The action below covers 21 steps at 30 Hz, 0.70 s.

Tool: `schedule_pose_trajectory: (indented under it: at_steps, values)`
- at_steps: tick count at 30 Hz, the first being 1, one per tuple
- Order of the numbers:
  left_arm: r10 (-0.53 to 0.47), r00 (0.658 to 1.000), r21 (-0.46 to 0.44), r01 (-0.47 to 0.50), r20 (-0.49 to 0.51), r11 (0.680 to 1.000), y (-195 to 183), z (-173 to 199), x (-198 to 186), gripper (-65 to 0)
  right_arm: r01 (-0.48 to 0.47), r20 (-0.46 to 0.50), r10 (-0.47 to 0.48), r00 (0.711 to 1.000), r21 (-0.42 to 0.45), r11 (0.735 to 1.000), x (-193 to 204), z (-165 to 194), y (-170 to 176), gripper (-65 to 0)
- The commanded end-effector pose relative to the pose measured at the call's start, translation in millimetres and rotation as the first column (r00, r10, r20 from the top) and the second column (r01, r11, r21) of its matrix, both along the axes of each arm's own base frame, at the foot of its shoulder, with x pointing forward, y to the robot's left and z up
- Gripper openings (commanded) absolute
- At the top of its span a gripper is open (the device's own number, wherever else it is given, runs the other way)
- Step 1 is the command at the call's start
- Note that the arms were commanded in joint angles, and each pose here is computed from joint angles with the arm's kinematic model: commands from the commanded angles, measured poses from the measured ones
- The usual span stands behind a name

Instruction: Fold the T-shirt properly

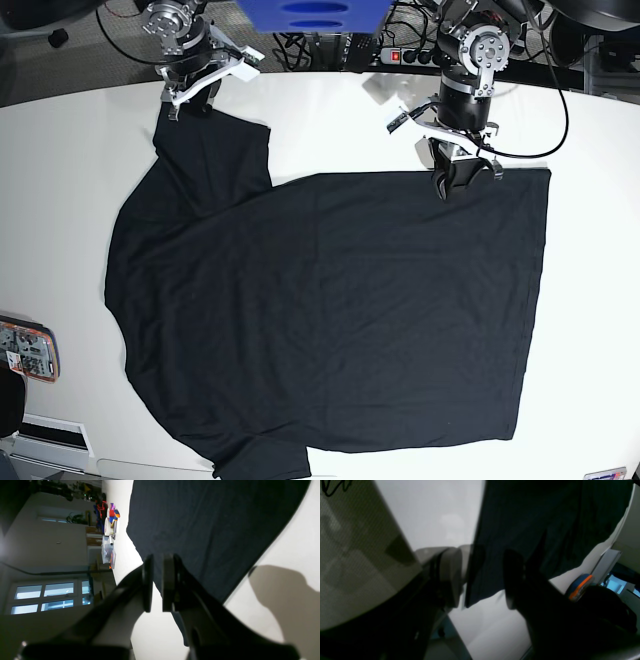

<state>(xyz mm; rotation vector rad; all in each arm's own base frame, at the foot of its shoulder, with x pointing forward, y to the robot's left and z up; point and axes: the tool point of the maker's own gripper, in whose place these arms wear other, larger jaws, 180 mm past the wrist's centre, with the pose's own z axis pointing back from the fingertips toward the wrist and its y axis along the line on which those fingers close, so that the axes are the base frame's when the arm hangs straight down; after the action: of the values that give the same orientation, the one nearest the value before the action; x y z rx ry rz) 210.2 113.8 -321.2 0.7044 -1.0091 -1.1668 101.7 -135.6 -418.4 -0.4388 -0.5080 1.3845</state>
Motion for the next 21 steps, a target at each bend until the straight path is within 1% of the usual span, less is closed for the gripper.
schedule_pose_trajectory:
  at_steps: [1, 4, 14, 18, 21]
  values:
    - [-0.004, 0.999, -0.001, 0.004, 0.032, 1.000, 0.0, 8.5, 1.9, -58.6, 0.000, 0.028, 0.000, 1.000, 0.012, 1.000, 2.7, 6.7, 2.3, -38.8]
    - [-0.004, 0.999, -0.001, 0.004, 0.032, 1.000, 0.0, 8.5, 1.9, -58.6, 0.019, 0.056, -0.020, 0.998, 0.022, 1.000, 6.0, 9.9, 2.9, -38.8]
    - [-0.003, 1.000, 0.000, 0.003, 0.029, 1.000, 0.1, 7.6, 1.3, -58.9, 0.024, 0.051, -0.025, 0.998, 0.022, 0.999, 6.1, 7.8, 2.6, -38.8]
    - [-0.003, 1.000, 0.000, 0.003, 0.029, 1.000, 0.1, 7.6, 1.3, -59.0, 0.054, 0.035, -0.057, 0.998, 0.072, 0.996, 6.2, 6.0, 6.2, -38.8]
    - [-0.003, 1.000, 0.000, 0.003, 0.029, 1.000, 0.1, 7.6, 1.3, -59.0, 0.066, 0.043, -0.070, 0.997, 0.096, 0.993, 13.1, 6.6, 8.1, -38.8]
